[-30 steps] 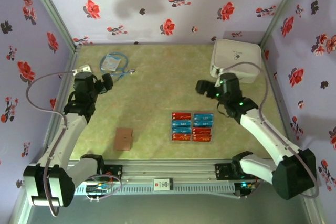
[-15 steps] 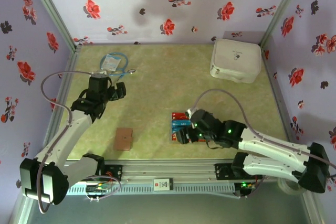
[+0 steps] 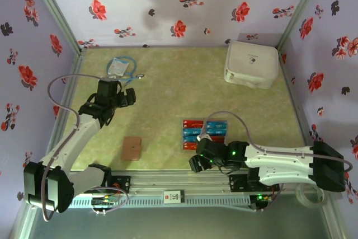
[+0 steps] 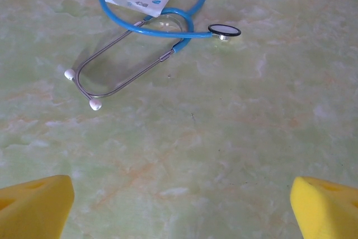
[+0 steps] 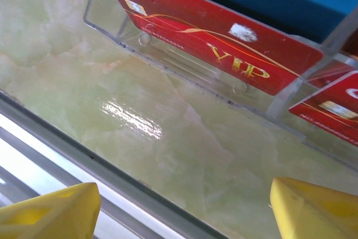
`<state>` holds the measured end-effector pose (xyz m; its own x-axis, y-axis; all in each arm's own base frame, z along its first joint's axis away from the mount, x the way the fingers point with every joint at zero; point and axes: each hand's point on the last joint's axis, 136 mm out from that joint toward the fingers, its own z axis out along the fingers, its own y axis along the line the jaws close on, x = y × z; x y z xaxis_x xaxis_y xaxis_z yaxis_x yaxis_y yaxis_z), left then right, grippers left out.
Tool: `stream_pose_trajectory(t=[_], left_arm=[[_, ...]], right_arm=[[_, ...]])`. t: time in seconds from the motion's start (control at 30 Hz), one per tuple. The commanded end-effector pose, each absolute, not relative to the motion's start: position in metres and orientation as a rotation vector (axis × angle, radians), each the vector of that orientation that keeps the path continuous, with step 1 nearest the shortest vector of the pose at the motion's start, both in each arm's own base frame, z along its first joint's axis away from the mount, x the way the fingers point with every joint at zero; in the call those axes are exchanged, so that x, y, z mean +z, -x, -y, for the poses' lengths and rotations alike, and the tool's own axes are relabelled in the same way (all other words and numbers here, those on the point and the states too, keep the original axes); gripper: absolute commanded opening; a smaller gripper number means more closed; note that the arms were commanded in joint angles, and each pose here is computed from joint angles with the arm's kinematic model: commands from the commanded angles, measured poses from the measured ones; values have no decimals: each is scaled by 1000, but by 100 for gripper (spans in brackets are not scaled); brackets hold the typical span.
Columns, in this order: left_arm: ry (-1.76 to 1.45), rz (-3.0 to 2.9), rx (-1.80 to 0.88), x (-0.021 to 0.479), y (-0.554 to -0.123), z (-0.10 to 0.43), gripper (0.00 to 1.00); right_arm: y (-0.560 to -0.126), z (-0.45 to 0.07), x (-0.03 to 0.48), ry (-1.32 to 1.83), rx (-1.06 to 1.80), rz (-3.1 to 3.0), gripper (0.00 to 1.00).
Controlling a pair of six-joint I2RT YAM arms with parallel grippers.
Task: Put the credit cards into the card holder
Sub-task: Move the storage box to the center of the table.
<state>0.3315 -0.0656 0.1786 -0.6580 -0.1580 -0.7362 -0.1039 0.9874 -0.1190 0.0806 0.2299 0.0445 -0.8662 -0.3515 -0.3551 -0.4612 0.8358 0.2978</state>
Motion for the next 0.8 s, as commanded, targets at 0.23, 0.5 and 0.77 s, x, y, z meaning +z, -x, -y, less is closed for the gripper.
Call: stream_pose_trajectory(t=[0.23,0.5,0.77], left_arm=[[197,-2281,-85,188,-337,68,100],[204,-2293,-82,182,-337,69,100],[201,-2299,-83,180,-336,69,100]], right_arm=[[-101,-259,39,609,505,-2649,80],[-130,-260,44,553,373,-2558,80],[-177,-257,49,437,319,-2506,80]])
